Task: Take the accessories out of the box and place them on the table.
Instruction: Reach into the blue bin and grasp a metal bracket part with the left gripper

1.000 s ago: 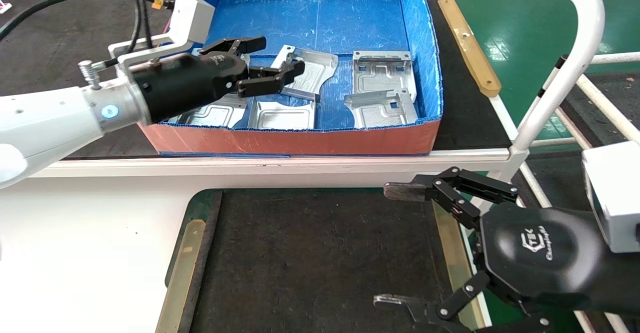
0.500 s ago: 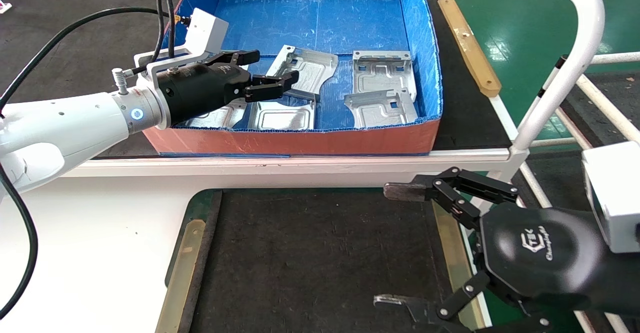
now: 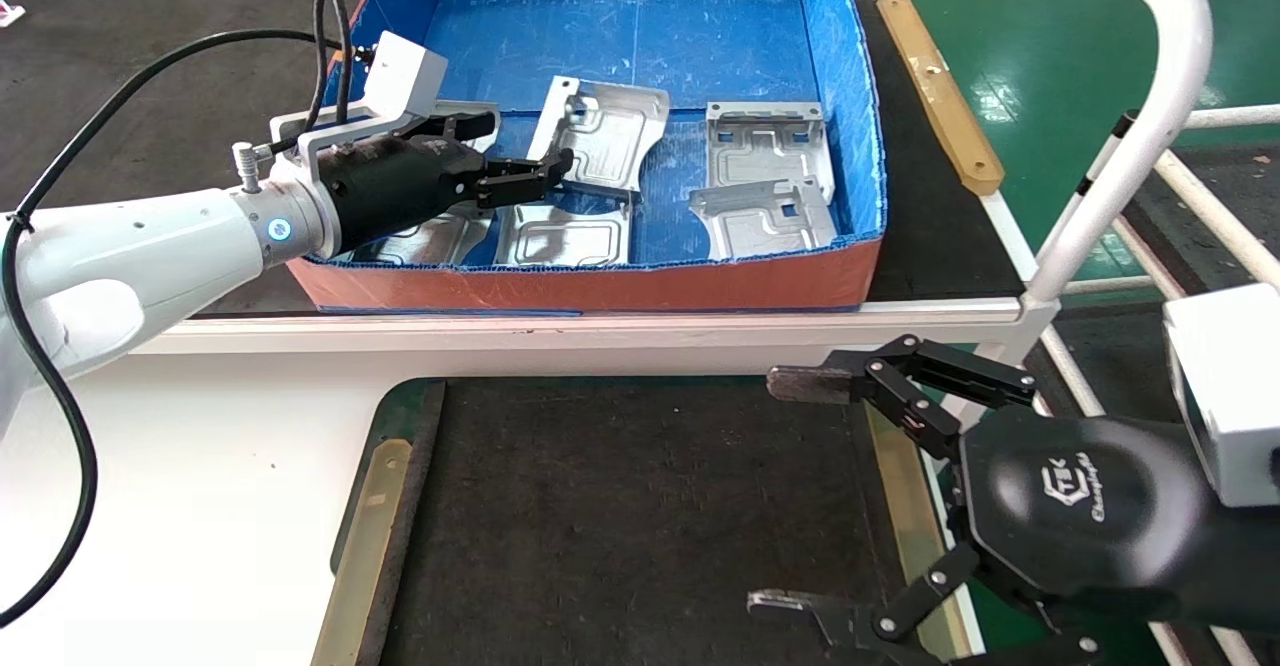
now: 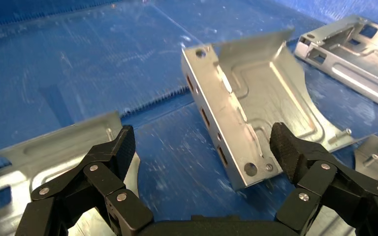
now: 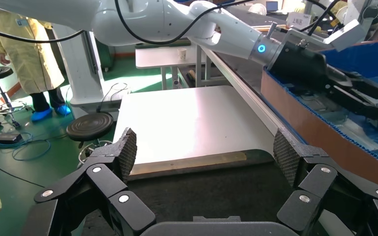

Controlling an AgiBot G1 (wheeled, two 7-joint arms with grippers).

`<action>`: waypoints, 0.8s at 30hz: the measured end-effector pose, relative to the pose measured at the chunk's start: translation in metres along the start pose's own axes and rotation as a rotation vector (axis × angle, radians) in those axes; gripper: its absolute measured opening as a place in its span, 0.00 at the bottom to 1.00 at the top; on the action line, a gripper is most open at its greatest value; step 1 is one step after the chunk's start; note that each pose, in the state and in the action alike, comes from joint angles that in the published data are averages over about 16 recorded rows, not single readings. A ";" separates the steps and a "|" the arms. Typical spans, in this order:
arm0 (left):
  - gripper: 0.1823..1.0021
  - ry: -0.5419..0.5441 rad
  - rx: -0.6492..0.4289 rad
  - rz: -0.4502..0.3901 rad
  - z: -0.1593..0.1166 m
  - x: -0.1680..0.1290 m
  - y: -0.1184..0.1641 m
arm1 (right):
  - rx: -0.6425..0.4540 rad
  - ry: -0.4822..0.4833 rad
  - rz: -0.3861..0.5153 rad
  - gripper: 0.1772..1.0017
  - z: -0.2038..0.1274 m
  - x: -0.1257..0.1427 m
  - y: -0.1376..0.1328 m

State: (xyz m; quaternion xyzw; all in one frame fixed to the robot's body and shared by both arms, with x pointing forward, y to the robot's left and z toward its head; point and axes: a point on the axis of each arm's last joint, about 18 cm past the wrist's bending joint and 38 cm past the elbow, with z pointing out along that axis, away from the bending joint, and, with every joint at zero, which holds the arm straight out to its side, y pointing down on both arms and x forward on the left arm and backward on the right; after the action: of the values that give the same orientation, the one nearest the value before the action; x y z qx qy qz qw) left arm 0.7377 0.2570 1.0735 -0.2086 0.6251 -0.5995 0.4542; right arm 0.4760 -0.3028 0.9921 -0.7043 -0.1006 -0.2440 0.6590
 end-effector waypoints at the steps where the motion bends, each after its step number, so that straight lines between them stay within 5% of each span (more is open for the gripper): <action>1: 1.00 -0.001 -0.002 0.000 0.000 0.000 0.001 | 0.000 0.000 0.000 1.00 0.000 0.000 0.000; 15: 0.97 0.003 -0.010 -0.003 0.002 0.000 0.003 | 0.000 0.000 0.000 0.97 0.000 0.000 0.000; 24: 0.88 0.005 -0.007 -0.002 0.001 0.001 0.002 | 0.000 0.000 0.000 0.87 0.000 0.000 0.000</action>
State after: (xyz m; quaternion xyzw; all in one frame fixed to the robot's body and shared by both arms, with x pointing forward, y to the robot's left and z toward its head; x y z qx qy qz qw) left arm 0.7389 0.2559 1.0714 -0.2095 0.6282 -0.5981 0.4513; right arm 0.4760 -0.3028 0.9921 -0.7042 -0.1005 -0.2440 0.6591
